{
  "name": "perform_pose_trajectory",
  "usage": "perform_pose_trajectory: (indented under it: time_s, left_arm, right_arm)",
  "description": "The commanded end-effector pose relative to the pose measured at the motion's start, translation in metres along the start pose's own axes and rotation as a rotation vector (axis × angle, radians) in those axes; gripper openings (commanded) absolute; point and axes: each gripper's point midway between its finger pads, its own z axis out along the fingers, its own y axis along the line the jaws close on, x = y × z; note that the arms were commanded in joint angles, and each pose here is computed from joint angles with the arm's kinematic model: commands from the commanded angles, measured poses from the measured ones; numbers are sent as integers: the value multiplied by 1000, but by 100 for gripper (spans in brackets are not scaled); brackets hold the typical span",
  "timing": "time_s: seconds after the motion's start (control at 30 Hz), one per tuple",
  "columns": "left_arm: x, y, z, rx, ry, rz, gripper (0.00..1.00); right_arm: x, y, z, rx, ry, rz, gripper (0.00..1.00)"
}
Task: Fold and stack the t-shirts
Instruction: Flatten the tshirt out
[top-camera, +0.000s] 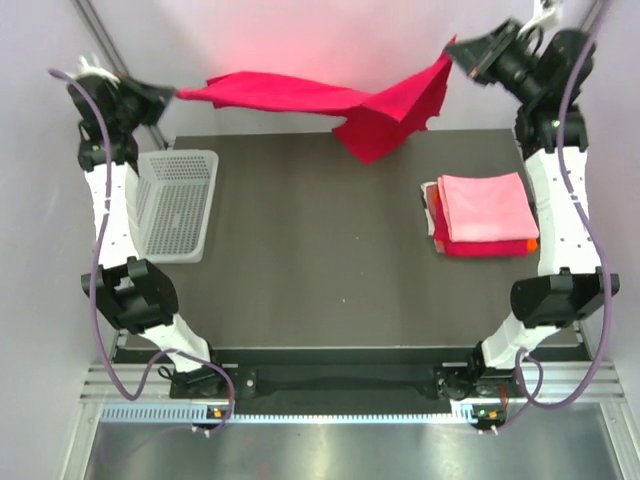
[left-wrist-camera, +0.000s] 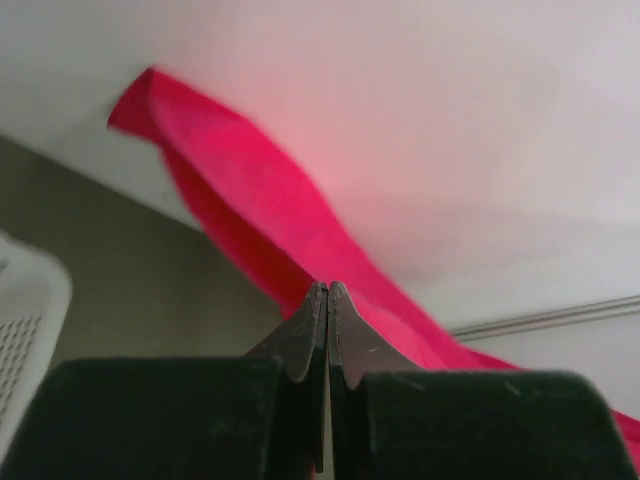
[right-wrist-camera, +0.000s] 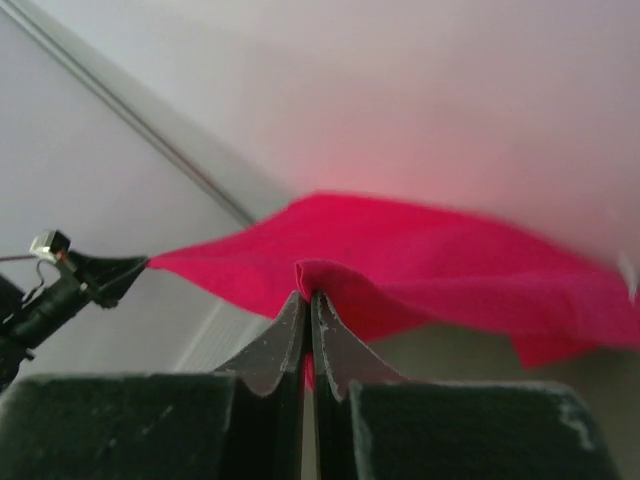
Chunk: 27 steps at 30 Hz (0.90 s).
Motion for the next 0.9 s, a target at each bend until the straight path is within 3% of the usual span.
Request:
perform_pose_trajectory:
  time_s: [0.0,0.03,0.1,0.13,0.17,0.43,0.53,0.7,0.87]
  left_arm:
    - [24,10,-16,34,26,62,0]
    - [50,43,-17,-26,76,36,0]
    - [63,52,-36,-54,68,65,0]
    - [86,81,-43,-116,106,40,0]
    - [94,89,-50,-139,109,40,0]
    - [175,145,-125,-282,203,0,0]
    - [193,167,-151,-369,225,46,0]
    - [222,213,-208,-595,257,86,0]
    - [224,203,-237,-600,167,41,0]
  right_arm:
    - [33,16,-21,-116,47,-4,0]
    - [34,30,-37,-137,38,-20,0]
    - [75,8,-48,-93,105,10,0]
    - [76,21,-65,-106,96,-2,0]
    - [104,5,-74,-57,149,26,0]
    - [198,-17,-171,145,285,77,0]
    - [250,-40,-208,238,375,114,0]
    - [289,-45,-255,299,426,116,0]
    - [315,-51,-289,364,481,118,0]
